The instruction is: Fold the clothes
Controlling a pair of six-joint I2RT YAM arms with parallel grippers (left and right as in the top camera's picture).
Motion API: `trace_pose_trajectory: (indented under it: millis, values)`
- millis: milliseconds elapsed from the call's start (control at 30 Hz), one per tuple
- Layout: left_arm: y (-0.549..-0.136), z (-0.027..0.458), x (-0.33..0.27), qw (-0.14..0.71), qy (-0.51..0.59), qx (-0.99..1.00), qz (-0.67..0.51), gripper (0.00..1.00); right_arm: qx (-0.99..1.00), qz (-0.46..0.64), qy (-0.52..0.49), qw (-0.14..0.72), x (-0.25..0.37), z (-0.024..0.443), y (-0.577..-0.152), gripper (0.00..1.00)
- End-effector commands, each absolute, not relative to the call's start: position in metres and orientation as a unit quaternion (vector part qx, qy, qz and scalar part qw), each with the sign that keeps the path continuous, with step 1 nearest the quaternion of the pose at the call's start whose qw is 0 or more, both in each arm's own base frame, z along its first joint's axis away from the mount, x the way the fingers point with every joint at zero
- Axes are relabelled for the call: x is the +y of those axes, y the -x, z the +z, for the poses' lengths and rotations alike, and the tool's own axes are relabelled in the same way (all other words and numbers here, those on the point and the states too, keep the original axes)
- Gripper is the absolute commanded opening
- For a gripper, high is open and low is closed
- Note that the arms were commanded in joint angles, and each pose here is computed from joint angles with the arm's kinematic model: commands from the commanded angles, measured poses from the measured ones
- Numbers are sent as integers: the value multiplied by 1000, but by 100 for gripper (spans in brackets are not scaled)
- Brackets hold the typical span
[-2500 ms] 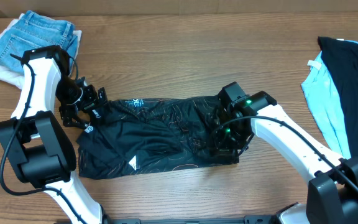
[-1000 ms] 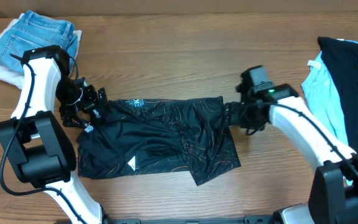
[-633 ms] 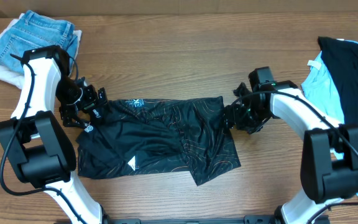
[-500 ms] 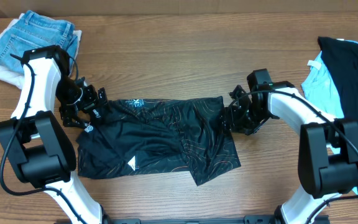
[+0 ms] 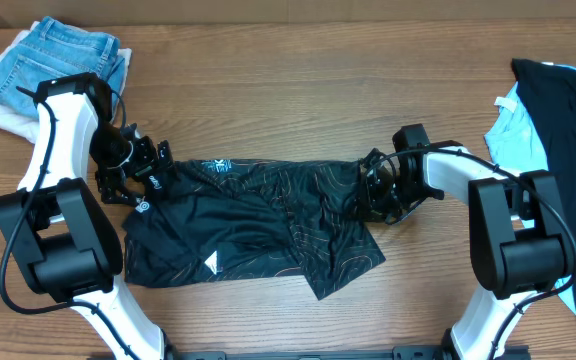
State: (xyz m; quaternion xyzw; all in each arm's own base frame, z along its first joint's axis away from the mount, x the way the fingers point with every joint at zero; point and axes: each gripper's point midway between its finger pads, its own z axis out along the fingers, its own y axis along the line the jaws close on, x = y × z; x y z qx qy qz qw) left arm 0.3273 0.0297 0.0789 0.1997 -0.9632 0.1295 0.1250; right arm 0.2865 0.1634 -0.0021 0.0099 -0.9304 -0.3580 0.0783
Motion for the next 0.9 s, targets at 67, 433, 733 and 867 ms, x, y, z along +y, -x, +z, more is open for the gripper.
trace_pose_trajectory:
  millis: [67,433,733,867]
  values:
    - [-332,79,29,120,-186,-967,129,100,-946,-303,68,95,143,-25,-289,4]
    - [-332,79,29,120,-186,-967,129,100,-954,-231,186,42,50,-1,-310,4]
    - [-332,79,29,119,-186,-967,130,100,-958,-181,223,-11,11,46,-318,4]
    - [-332,79,29,119,-186,-967,130,100,-958,-178,223,-41,16,78,-322,4]
